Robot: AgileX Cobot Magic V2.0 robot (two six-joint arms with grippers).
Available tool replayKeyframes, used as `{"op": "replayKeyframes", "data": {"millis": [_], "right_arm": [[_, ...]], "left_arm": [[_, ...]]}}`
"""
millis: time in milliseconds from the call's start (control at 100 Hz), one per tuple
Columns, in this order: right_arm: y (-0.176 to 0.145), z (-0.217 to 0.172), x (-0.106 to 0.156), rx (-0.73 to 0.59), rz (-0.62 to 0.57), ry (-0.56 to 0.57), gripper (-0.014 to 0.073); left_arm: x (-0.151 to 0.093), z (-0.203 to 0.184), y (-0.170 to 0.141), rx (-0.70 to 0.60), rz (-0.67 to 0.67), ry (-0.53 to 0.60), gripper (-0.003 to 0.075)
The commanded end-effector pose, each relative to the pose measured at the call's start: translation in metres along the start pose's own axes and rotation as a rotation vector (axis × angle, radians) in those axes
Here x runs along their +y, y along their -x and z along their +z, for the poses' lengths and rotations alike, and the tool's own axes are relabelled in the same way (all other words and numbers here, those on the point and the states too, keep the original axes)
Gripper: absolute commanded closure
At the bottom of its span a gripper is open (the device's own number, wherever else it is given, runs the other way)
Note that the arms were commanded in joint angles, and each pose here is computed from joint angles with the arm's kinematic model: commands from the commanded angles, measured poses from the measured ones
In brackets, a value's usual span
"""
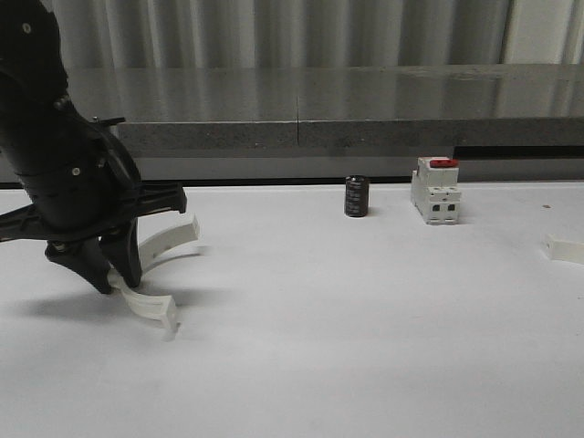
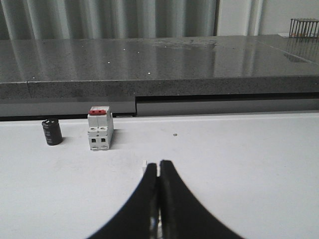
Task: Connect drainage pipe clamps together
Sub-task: 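Lower the white clamp half onto the table and open the left gripper, then reach the right gripper to the second white clamp half and grasp it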
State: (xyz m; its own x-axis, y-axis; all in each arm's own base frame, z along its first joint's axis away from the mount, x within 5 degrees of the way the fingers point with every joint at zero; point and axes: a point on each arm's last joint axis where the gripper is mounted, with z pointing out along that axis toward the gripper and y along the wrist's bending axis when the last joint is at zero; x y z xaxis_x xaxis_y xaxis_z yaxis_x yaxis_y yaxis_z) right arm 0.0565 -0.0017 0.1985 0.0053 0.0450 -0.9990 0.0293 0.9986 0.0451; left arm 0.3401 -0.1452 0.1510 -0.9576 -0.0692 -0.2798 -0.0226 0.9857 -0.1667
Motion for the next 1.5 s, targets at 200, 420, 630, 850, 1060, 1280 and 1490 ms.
{"op": "replayKeyframes", "data": {"millis": [200,420,630,850,1060,1280,1490], "right_arm": [[0.013,-0.002,0.0,-0.108,-0.011,0.002,0.0662],[0.013,-0.002,0.0,-0.108,-0.011,0.002,0.0662],[0.013,-0.002,0.0,-0.108,-0.011,0.002,0.0662],[0.014,-0.002,0.001,-0.111,-0.011,0.002,0.0662],[0.014,-0.002,0.001,-0.115,-0.011,0.002,0.0662],[0.014,-0.003,0.001,-0.116,-0.011,0.002,0.0662],[0.015,-0.003,0.001,-0.118,-0.011,0.002,0.0662]], "left_arm": [[-0.011,-0.025,0.011,-0.104,-0.01,-0.06,0.0368],[-0.01,-0.058,0.013,-0.162,0.049,-0.046,0.044],[0.005,-0.115,0.011,-0.252,0.181,0.036,0.072],[0.033,-0.168,-0.003,-0.357,0.253,0.058,0.0741],[0.066,-0.202,-0.036,-0.457,0.227,0.08,0.0741],[0.088,-0.227,-0.082,-0.56,0.169,0.075,0.0741],[0.097,-0.239,-0.128,-0.652,0.13,0.021,0.0741]]}}
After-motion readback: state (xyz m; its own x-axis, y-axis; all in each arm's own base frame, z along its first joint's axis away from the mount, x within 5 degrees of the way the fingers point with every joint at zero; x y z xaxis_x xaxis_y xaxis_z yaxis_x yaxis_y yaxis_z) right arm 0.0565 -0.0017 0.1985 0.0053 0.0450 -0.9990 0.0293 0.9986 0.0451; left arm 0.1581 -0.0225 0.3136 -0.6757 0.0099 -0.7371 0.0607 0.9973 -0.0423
